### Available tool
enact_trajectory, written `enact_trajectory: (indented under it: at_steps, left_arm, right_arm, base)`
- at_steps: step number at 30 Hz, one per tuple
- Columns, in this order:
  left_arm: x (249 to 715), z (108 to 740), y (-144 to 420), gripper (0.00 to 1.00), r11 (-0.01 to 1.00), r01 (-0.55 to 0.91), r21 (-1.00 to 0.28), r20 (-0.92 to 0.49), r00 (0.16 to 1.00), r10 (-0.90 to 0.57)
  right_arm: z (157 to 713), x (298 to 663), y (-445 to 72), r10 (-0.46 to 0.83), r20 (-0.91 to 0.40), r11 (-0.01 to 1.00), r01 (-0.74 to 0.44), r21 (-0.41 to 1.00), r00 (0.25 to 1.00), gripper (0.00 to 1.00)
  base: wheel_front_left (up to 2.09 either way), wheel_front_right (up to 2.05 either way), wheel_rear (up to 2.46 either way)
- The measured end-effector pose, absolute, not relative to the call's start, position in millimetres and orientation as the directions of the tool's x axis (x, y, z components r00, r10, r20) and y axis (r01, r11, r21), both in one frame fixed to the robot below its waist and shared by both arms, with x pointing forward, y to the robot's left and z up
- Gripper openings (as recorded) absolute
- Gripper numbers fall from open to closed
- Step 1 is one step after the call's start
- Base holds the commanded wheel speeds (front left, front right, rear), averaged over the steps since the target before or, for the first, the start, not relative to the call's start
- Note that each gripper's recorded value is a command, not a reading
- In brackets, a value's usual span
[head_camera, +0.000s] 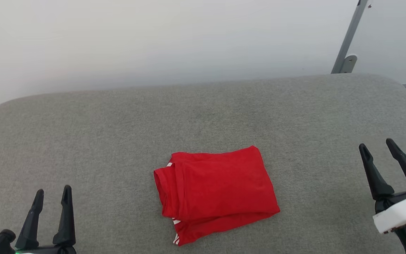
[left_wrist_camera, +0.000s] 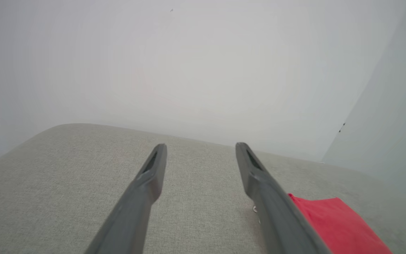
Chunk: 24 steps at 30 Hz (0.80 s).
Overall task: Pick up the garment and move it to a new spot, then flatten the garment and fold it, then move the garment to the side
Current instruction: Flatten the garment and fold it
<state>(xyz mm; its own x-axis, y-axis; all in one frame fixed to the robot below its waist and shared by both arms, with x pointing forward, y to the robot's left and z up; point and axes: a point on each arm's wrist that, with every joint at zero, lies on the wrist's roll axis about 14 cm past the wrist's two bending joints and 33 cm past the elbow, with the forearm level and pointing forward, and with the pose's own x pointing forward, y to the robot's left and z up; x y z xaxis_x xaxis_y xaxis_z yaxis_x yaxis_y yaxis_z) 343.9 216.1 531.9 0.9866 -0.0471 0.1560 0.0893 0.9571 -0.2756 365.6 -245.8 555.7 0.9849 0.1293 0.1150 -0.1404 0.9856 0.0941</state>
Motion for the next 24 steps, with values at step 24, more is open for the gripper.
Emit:
enact_trajectory:
  at_steps: [24]
  left_arm:
    - [331.9, 515.2, 225.8, 1.00, 0.964, 0.043, -0.264, 0.105, 0.994, -0.015]
  right_arm:
    - [533.0, 328.4, -273.9, -0.031, 0.129, 0.988, 0.011, 0.154, 0.991, 1.00]
  base:
    - [0.00, 0.00, 0.00]
